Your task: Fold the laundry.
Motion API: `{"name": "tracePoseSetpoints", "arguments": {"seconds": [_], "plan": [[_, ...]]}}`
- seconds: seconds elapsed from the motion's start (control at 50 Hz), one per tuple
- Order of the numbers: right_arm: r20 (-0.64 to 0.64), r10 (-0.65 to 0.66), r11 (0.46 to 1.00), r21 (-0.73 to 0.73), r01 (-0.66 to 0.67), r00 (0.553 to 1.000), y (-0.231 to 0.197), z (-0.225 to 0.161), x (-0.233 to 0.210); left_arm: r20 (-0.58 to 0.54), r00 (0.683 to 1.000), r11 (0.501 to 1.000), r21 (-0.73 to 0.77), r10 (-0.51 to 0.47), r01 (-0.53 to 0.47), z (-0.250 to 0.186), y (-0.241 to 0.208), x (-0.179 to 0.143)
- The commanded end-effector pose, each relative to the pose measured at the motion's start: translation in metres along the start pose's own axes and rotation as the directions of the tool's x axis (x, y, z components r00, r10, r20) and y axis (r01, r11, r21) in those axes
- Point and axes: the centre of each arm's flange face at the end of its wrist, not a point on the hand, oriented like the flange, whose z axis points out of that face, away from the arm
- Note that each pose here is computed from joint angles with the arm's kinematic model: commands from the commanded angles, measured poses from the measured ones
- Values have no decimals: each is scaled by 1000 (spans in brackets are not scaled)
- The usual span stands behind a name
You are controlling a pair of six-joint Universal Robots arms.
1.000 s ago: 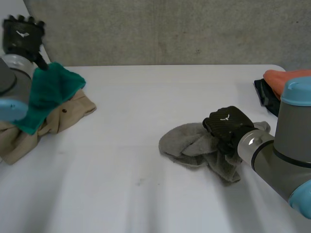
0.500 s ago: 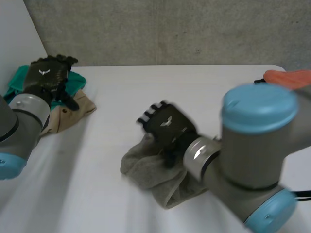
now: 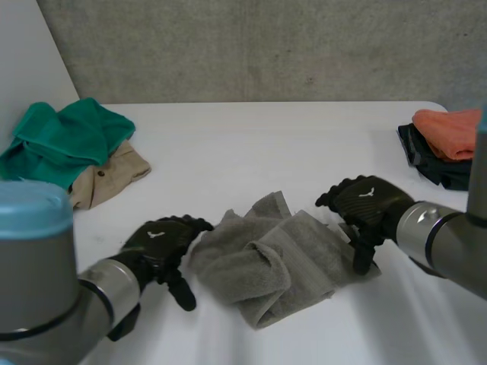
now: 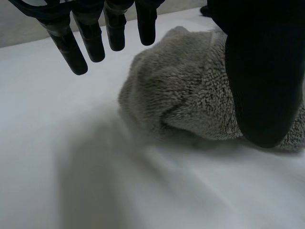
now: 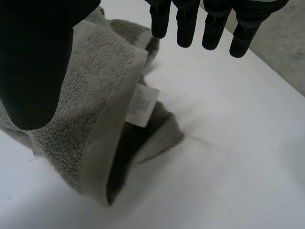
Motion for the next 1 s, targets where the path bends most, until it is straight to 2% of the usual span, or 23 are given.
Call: {"name": "tracePoseSetpoints", "arguments": {"seconds": [0.02, 0.16, 0.24, 0.3, 0.32, 0.34, 0.36, 0.38, 0.44, 0.46, 0.52, 0.54, 0.58, 0.6, 0.66, 0.68, 0.72, 0.74, 0.78, 0.82, 0.88, 1.0], "plan": [[60, 19, 999, 31, -21, 998, 17, 33, -25, -55, 997, 995, 82, 63, -58, 35, 11, 17], [1, 29, 998, 61, -29, 1000, 10, 58, -23, -58, 989, 983, 131, 134, -125, 55, 1, 29], [-61, 23, 986, 167, -13, 998, -20, 69, -9, 61, 978, 948, 239, 199, -207, 72, -39, 15], [-185, 49, 941, 337, 17, 982, -66, 68, 21, 202, 953, 877, 384, 226, -290, 74, -97, -1], [-221, 66, 922, 387, 26, 973, -79, 67, 30, 238, 946, 852, 424, 221, -306, 72, -114, -6], [-289, 111, 872, 488, 47, 951, -104, 59, 50, 298, 933, 795, 506, 203, -335, 65, -148, -15], [-317, 135, 841, 538, 61, 939, -116, 54, 59, 324, 927, 764, 544, 191, -347, 59, -163, -19], [-357, 184, 776, 625, 88, 916, -137, 41, 76, 352, 922, 694, 623, 162, -360, 46, -193, -22], [-386, 240, 672, 728, 135, 891, -160, 22, 94, 374, 919, 600, 709, 124, -369, 29, -224, -28], [-388, 265, 609, 777, 158, 883, -171, 13, 101, 371, 923, 550, 752, 102, -363, 18, -238, -29], [-368, 270, 536, 825, 179, 890, -179, 0, 101, 348, 934, 505, 793, 84, -341, 9, -247, -29], [-358, 255, 537, 825, 176, 898, -178, 0, 98, 318, 944, 501, 806, 83, -316, 8, -245, -29], [-344, 227, 554, 815, 169, 911, -172, 1, 94, 289, 953, 524, 799, 93, -294, 12, -236, -28], [-322, 202, 578, 802, 153, 925, -164, 5, 89, 260, 960, 560, 783, 103, -272, 19, -222, -29], [-293, 175, 634, 764, 120, 940, -146, 14, 82, 217, 968, 626, 740, 125, -247, 32, -196, -29], [-272, 168, 672, 735, 92, 948, -133, 21, 76, 197, 971, 671, 702, 138, -238, 41, -176, -29], [-254, 160, 715, 696, 65, 954, -117, 28, 70, 180, 972, 710, 664, 150, -232, 50, -156, -29], [-241, 150, 755, 654, 46, 959, -101, 35, 63, 164, 974, 749, 622, 157, -226, 60, -134, -29], [-233, 140, 799, 601, 29, 962, -82, 44, 58, 149, 975, 783, 581, 164, -220, 70, -112, -28], [-220, 102, 878, 478, 16, 970, -42, 59, 43, 124, 977, 845, 492, 172, -211, 87, -69, -29], [-197, 51, 934, 357, 23, 979, -6, 68, 28, 108, 978, 886, 414, 180, -209, 101, -34, -31], [-188, -22, 971, 232, 66, 982, 32, 75, 19, 136, 971, 899, 370, 195, -233, 103, -23, -39]]}}
